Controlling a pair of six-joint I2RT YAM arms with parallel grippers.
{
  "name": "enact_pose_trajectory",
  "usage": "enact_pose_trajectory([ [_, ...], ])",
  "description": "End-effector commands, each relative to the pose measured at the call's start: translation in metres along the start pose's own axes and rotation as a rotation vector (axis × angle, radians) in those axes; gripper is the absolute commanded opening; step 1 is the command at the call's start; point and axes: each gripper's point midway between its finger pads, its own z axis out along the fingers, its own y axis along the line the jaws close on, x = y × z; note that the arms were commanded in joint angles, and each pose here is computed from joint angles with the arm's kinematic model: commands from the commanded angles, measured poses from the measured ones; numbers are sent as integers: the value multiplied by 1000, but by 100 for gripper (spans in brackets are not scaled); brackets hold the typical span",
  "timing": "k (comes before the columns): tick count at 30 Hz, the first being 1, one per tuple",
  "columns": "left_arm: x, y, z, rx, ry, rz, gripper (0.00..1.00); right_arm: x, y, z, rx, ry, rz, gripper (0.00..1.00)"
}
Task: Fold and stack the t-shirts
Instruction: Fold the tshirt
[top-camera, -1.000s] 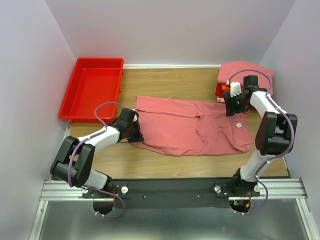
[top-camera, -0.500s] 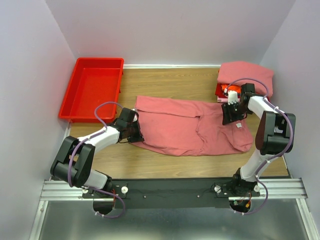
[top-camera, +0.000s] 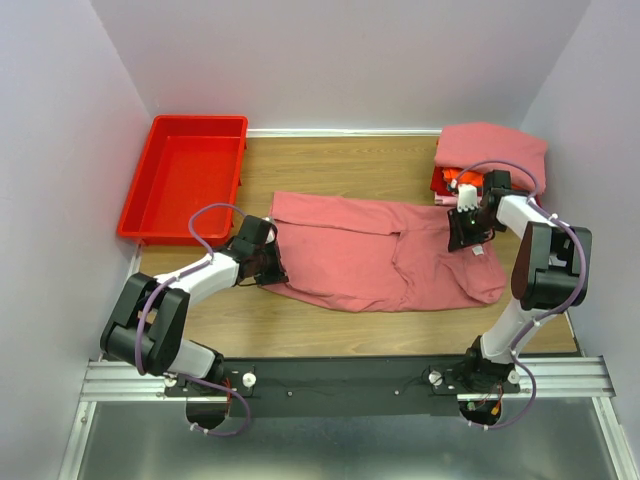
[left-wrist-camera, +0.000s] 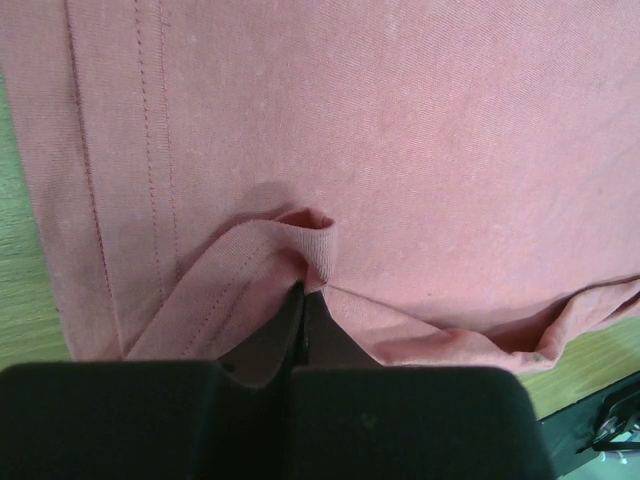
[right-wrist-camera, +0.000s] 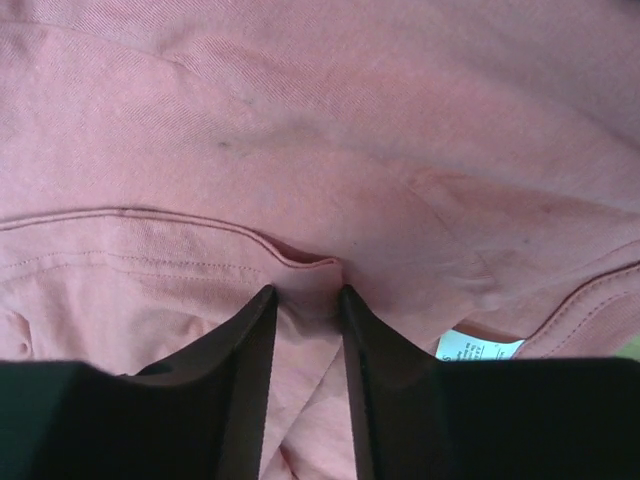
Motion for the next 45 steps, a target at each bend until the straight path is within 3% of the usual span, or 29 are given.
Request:
enact_pose_trajectory([
  [1,-4,-3,-5,21,-19,15,0,-7,1,-9,-4,-53,4,35],
  [12,-2,-2,-12,14,-25,-5,0,-20,10,-69,93,-198,-129,0],
  [23,10,0,-37,1,-35,-83,0,4,71,-156,85,-367,-510,1],
  [29,18,3,-47,-12,-29,-144,0,6,84,-175,92,-414,-567,0],
  [45,25,10,-68,-118,11,-292,0,-36,91,-227,161,-569,-583,0],
])
